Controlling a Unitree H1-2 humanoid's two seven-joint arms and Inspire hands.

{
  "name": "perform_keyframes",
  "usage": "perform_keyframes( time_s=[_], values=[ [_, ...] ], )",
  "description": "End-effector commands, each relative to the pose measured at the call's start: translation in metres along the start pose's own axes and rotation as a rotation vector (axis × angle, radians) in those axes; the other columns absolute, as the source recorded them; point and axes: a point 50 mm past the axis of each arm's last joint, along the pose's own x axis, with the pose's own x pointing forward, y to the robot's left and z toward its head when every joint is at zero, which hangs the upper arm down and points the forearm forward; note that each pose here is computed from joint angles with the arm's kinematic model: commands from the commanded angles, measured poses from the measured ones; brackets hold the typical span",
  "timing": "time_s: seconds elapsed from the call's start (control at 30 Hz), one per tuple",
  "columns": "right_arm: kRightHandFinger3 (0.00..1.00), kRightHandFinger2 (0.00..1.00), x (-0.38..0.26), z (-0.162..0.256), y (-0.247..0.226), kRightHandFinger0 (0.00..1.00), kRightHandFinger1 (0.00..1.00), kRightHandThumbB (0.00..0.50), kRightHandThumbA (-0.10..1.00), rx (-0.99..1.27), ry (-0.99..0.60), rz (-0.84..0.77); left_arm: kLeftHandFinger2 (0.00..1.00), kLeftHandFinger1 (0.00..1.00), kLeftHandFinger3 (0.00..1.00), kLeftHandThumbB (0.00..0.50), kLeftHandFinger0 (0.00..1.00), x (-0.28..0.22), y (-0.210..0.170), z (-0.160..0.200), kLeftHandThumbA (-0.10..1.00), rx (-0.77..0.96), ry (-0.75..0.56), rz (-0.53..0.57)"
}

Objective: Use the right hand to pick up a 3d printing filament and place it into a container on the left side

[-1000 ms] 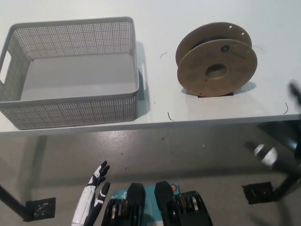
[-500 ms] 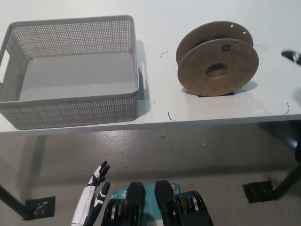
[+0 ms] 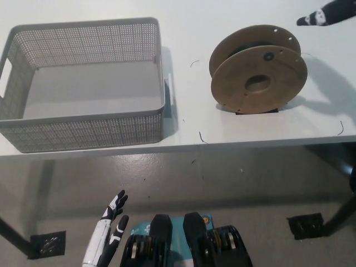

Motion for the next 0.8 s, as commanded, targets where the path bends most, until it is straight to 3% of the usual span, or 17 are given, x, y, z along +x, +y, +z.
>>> perform_keyframes(
  time_s=[0.0,0.23,0.37,0.5,0.53,0.57,0.63,0.7,0.77],
  values=[
    [1.0,1.0,0.031,0.033,-0.074,1.0,1.0,0.46,1.0,-0.263,0.192,0.168,1.0,1.0,1.0,0.274,1.0,0.011,0.009,0.01,1.0,0.006,-0.083,-0.009],
    [1.0,1.0,0.073,0.065,-0.062,1.0,1.0,0.499,1.0,-0.282,0.235,0.269,1.0,1.0,1.0,0.264,1.0,0.007,0.006,0.006,1.0,0.017,-0.071,-0.017],
    [1.0,1.0,0.086,0.085,-0.061,1.0,1.0,0.495,1.0,-0.244,0.279,0.314,1.0,1.0,1.0,0.258,1.0,0.006,0.007,0.006,1.0,0.012,-0.071,-0.024],
    [1.0,1.0,0.093,0.095,-0.07,1.0,1.0,0.402,1.0,-0.258,0.241,0.419,1.0,1.0,1.0,0.255,1.0,0.007,0.008,0.005,1.0,0.016,-0.068,-0.028],
    [1.0,1.0,0.096,0.098,-0.075,1.0,1.0,0.327,1.0,-0.215,0.221,0.464,1.0,1.0,1.0,0.241,1.0,0.007,0.009,0.006,1.0,0.019,-0.071,-0.035],
    [1.0,1.0,0.097,0.099,-0.078,1.0,1.0,0.31,1.0,-0.203,0.22,0.49,1.0,1.0,1.0,0.235,1.0,0.007,0.009,0.006,1.0,0.021,-0.072,-0.038],
    [1.0,1.0,0.101,0.101,-0.081,1.0,1.0,0.316,1.0,-0.202,0.247,0.542,1.0,1.0,1.0,0.234,1.0,0.005,0.008,0.006,1.0,0.029,-0.072,-0.049],
    [1.0,1.0,0.103,0.104,-0.087,1.0,1.0,0.367,1.0,-0.212,0.313,0.548,1.0,1.0,1.0,0.234,1.0,0.006,0.009,0.006,1.0,0.034,-0.075,-0.051],
    [1.0,1.0,0.104,0.107,-0.09,1.0,1.0,0.364,1.0,-0.226,0.327,0.542,1.0,1.0,1.0,0.234,1.0,0.006,0.009,0.006,1.0,0.033,-0.075,-0.051]
  ],
)
